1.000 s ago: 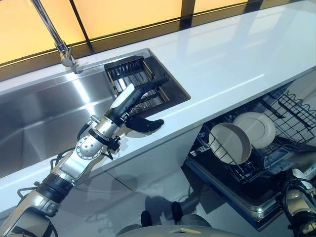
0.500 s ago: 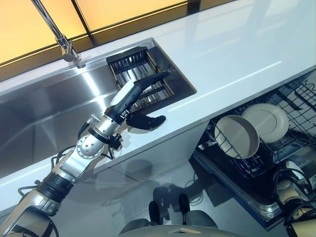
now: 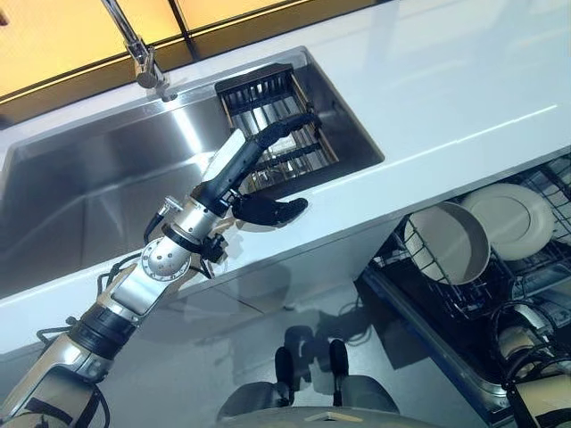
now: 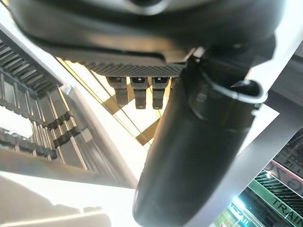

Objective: Pick up plates and place into dishwasher.

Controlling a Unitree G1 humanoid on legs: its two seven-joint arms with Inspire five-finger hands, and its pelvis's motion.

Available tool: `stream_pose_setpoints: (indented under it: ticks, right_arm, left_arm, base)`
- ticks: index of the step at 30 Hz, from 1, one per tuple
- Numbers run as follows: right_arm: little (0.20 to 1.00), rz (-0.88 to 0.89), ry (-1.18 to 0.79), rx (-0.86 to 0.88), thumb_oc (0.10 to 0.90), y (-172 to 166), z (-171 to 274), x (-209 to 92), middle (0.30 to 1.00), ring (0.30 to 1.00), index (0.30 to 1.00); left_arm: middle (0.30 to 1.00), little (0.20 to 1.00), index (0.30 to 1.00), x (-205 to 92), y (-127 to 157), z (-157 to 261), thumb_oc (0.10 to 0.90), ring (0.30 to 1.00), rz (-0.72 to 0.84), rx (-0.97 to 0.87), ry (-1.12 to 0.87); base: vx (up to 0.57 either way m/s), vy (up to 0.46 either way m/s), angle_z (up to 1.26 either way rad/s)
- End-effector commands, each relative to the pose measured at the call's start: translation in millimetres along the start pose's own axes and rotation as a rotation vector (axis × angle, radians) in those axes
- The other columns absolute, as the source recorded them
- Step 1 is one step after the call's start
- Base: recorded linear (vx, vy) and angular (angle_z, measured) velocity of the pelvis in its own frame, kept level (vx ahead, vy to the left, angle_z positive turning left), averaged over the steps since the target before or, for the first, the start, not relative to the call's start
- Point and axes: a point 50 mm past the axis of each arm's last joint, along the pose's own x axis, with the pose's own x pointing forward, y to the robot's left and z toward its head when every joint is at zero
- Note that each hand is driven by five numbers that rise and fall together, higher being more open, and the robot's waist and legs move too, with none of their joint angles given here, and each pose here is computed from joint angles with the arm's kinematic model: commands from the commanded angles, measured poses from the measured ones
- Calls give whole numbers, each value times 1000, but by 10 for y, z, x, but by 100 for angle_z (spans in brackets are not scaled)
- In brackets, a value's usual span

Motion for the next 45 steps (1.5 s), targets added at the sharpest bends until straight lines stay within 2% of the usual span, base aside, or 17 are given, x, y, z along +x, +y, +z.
stream_pose_setpoints:
  ticks: [1,4,6,8,12,23,31,45]
  right_arm:
    - [200,-24,-107,62,100,85,405,-70,300,300,300]
    - [200,-89,-214,121,100,-36,807,-186,300,300,300]
    - [200,-195,-344,144,100,-239,1196,-343,300,300,300]
    - [200,-246,-393,141,100,-441,1324,-391,300,300,300]
    - [200,-326,-424,120,100,-811,1484,-459,300,300,300]
    - [200,-444,-373,39,100,-1395,1465,-498,300,300,300]
    - [200,-446,-338,-13,100,-1494,1391,-455,300,300,300]
    - [200,-360,-332,-19,100,-1227,1135,-294,300,300,300]
  left_arm:
    - [900,900,900,406,245,531,800,900,105,23,-338]
    - [900,900,900,398,235,501,800,900,117,38,-334]
    - [900,900,900,382,215,457,800,900,137,51,-314]
    - [900,900,900,364,220,421,800,900,149,55,-300]
    - [900,900,900,369,248,389,800,900,153,61,-285]
    - [900,900,900,352,306,311,800,900,122,53,-240]
    - [900,900,900,328,292,255,800,900,108,37,-219]
    - [900,900,900,285,282,284,800,900,99,9,-243]
  base:
    - [-14,4,-3]
    - [-6,6,-3]
    - [0,44,-4]
    - [6,21,-2]
    - [0,0,0]
    - [12,-10,7]
    - [32,1,4]
    - [3,31,2]
